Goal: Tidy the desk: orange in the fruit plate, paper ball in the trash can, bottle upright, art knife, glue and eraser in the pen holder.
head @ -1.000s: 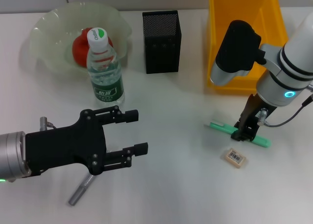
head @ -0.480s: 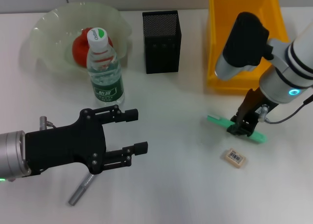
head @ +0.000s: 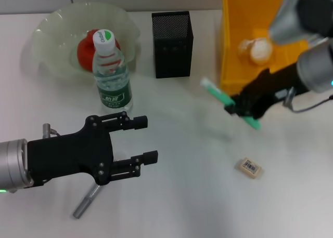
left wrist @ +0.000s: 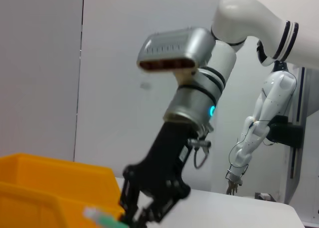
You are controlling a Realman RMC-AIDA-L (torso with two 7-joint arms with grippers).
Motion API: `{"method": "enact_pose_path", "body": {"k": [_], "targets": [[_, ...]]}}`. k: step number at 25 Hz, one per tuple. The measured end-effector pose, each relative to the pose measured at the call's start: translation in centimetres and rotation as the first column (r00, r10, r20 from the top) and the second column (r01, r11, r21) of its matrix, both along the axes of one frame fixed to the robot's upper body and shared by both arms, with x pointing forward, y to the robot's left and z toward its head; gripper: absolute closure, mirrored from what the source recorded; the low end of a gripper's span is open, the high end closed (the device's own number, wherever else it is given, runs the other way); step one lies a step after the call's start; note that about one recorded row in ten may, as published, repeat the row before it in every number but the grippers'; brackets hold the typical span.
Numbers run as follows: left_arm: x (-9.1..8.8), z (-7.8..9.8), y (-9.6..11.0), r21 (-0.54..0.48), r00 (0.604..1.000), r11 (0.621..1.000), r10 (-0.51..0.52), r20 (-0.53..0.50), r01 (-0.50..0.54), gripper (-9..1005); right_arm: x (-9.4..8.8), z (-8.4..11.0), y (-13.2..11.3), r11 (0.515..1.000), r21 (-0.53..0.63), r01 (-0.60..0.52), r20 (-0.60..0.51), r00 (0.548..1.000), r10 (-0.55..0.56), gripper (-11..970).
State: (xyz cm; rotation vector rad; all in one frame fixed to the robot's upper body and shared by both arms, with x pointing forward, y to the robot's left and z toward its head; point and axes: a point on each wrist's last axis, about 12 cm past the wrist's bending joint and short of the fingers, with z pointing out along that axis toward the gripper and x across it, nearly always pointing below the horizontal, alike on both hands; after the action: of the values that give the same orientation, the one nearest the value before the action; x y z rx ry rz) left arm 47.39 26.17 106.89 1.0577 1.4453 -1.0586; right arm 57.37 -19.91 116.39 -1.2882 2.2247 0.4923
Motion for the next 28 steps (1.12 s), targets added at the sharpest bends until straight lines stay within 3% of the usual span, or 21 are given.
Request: {"method": "enact_pose_path", "body": {"k": [3, 9, 11, 12, 13, 16, 18, 22, 28], "targets": [[0.0, 0.0, 0.0, 0.000, 1.000, 1.000, -0.001, 0.000, 0.001, 315, 0.5, 0.2, -1.3, 0.985, 0.171, 0.037, 0.062, 0.997, -0.048, 790], [0.0, 0.0, 0.0, 0.000, 1.000, 1.000, 0.000, -0.002, 0.000, 314, 1.7, -0.7, -1.8, 0.935, 0.349, 0.069, 0.153, 0.980, -0.129, 790], [-0.1, -0.1, 0.0, -0.001, 1.000, 1.000, 0.000, -0.004, 0.000, 314, 2.2, -1.6, -1.4, 0.889, 0.456, 0.054, 0.200, 0.967, -0.161, 790], [-0.1, -0.1, 0.0, -0.001, 1.000, 1.000, 0.000, -0.004, 0.000, 314, 2.2, -1.6, -1.4, 0.889, 0.456, 0.054, 0.200, 0.967, -0.161, 790], [-0.1, -0.1, 0.0, -0.001, 1.000, 1.000, 0.000, -0.004, 0.000, 314, 2.7, -2.2, -1.1, 0.849, 0.526, 0.046, 0.235, 0.952, -0.197, 790], [-0.1, -0.2, 0.0, -0.003, 1.000, 1.000, 0.003, -0.010, -0.003, 313, 3.3, -2.7, -0.9, 0.810, 0.585, 0.048, 0.258, 0.935, -0.242, 791], [-0.1, -0.2, 0.0, -0.003, 1.000, 1.000, 0.003, -0.011, -0.003, 313, 4.1, -3.5, -0.5, 0.743, 0.667, 0.049, 0.292, 0.901, -0.321, 791], [-0.1, -0.2, 0.0, -0.003, 1.000, 1.000, 0.003, -0.009, -0.003, 314, 4.9, -4.2, 0.0, 0.702, 0.710, 0.049, 0.321, 0.866, -0.384, 791], [-0.1, -0.3, -0.2, -0.005, 1.000, 1.000, 0.001, -0.007, -0.001, 313, 5.6, -5.1, 1.8, 0.736, 0.677, 0.021, 0.381, 0.845, -0.375, 791]]}}
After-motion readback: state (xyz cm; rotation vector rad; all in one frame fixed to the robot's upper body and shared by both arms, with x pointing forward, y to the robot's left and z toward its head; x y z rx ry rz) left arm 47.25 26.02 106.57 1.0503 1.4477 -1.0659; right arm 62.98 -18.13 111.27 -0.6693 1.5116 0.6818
